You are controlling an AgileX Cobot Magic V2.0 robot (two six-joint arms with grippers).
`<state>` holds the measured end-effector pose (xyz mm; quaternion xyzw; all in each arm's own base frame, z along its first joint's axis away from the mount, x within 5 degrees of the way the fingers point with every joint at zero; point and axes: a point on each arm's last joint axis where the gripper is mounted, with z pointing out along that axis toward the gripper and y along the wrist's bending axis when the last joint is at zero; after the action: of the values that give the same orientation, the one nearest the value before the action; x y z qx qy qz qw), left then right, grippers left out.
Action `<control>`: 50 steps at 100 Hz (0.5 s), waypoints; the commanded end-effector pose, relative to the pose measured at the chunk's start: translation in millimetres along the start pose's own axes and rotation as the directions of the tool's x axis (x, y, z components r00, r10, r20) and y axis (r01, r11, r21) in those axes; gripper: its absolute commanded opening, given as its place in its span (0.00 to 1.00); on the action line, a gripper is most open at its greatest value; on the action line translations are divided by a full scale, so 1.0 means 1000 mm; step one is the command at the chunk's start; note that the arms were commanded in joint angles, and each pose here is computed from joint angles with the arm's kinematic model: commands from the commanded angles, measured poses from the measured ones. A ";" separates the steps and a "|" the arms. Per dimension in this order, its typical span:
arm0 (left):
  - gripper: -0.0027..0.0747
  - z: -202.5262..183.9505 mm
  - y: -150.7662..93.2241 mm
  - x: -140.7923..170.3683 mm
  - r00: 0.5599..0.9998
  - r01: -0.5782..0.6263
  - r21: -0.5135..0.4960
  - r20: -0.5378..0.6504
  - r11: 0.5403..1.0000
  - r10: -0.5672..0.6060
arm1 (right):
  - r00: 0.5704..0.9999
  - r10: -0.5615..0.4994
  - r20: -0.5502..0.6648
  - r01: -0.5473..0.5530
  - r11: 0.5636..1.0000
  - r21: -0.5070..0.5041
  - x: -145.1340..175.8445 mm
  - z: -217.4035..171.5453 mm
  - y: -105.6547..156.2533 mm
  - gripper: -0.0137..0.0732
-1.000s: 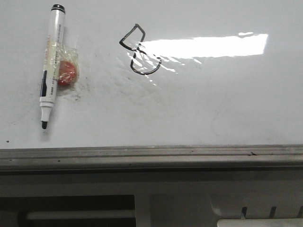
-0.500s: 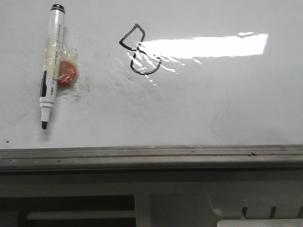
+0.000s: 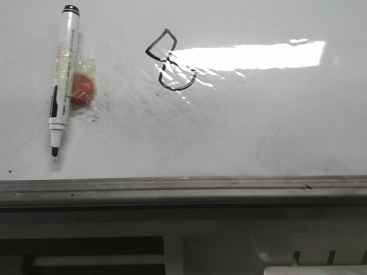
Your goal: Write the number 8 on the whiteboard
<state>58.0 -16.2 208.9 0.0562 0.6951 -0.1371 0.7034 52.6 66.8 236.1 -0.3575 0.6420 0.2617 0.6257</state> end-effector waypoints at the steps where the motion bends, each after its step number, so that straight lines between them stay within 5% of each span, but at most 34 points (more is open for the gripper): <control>1: 0.01 -0.002 0.005 0.003 0.998 0.011 -0.073 0.064 0.997 -0.006 | 0.995 -0.017 0.095 0.018 1.000 -0.001 -0.015 0.000 0.000 0.08; 26: 0.01 -0.008 0.016 0.026 0.982 0.090 -0.276 -0.134 0.957 -0.131 | 0.995 -0.017 0.095 0.018 1.000 -0.001 -0.015 0.000 0.000 0.08; 50: 0.01 -0.010 0.017 0.031 0.975 0.045 -0.291 -0.196 0.956 -0.105 | 0.995 -0.017 0.095 0.018 1.000 -0.001 -0.015 0.000 0.000 0.08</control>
<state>53.4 -1.2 181.7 -0.0604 0.7898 -0.0569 0.6078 52.6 66.8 236.1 -0.3575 0.6420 0.2617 0.6257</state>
